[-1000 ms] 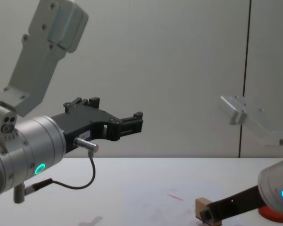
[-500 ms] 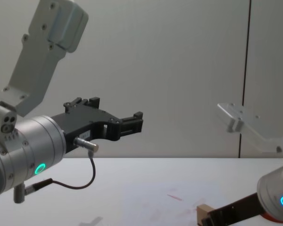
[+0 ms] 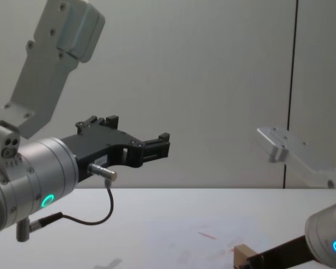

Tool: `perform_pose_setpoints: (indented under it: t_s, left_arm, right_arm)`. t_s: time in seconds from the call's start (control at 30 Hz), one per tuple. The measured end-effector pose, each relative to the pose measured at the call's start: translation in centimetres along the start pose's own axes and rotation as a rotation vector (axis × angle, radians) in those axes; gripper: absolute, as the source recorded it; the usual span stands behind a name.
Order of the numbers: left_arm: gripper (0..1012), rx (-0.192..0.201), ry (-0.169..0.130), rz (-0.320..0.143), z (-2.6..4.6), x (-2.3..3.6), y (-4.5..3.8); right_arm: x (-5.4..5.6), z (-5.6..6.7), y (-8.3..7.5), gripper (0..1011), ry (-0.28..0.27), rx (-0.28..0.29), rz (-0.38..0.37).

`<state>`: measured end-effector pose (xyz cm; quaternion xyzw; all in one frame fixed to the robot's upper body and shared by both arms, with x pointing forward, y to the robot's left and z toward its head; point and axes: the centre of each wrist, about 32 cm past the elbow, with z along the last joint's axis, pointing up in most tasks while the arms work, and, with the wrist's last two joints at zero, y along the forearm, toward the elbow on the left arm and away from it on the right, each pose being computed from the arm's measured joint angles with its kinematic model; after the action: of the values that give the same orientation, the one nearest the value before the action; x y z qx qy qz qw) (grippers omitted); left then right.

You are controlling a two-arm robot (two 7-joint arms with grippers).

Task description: Use the one hand to pick up the stamp and affix it onto the A4 paper.

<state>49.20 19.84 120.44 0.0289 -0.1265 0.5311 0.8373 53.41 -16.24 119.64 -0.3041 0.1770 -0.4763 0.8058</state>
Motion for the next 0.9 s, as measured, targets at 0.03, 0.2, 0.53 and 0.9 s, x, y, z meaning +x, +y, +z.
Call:
perform_pose_setpoints:
  t_s: [0.03,0.2,0.53,0.9]
  left_arm:
    - [1002,0.0,0.0,0.0,0.0,0.0,0.0]
    - [1002,0.0,0.0,0.0,0.0,0.0,0.0]
    - [1002,0.0,0.0,0.0,0.0,0.0,0.0]
    - [1002,0.0,0.0,0.0,0.0,0.0,0.0]
  right_arm:
    - [0.0,0.0,0.0,226,0.0,0.001,0.0]
    - [-0.3,-0.4,-0.1,226,-0.001,0.0,0.0]
    - [-0.5,-0.9,-0.3,226,0.007,0.001,0.001]
    - [-0.3,-1.0,-0.8,226,0.002,0.039,0.005]
